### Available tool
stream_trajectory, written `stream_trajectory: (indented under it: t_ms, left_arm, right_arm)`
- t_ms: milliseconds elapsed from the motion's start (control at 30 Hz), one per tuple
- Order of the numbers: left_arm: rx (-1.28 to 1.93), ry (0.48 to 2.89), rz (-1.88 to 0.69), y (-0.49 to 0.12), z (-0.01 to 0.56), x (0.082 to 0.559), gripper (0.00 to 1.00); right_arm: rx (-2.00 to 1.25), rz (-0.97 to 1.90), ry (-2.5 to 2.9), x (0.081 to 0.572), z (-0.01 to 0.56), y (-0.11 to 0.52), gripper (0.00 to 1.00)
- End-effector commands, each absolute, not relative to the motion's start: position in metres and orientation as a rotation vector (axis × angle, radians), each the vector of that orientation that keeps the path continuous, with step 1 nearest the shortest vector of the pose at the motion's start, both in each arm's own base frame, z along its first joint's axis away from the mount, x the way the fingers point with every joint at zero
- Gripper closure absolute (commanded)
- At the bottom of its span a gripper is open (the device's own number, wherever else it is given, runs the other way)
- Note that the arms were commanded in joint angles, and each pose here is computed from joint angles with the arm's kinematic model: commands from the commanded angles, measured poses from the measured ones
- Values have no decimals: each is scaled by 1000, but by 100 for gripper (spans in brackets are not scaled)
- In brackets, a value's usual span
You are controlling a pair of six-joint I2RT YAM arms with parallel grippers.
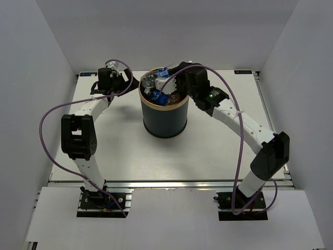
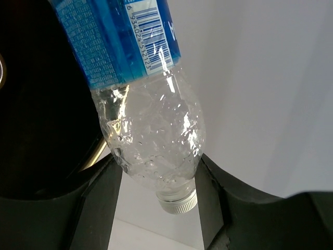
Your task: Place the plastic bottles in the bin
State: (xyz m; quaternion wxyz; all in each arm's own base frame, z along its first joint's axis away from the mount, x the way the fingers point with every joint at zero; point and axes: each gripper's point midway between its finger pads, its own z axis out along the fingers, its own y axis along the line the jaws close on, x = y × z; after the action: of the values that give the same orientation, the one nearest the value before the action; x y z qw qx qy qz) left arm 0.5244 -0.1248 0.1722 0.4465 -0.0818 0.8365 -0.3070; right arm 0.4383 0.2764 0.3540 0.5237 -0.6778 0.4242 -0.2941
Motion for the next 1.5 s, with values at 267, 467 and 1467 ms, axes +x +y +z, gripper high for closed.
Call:
stream_trajectory:
  t_ms: [267,467,1467]
  left_arm:
    - [-162,2018,-814,-134,193,535,2]
    - [-160,2025,-824,-136,191,538,2]
    - [-164,2018,-816,-134,196,538,2]
  right_arm:
    - [-1712,-709,726,399,401,290,83]
    - [-1702,-961,776,427,400,275,82]
    - [-1697,-881,723,410,405,276,11]
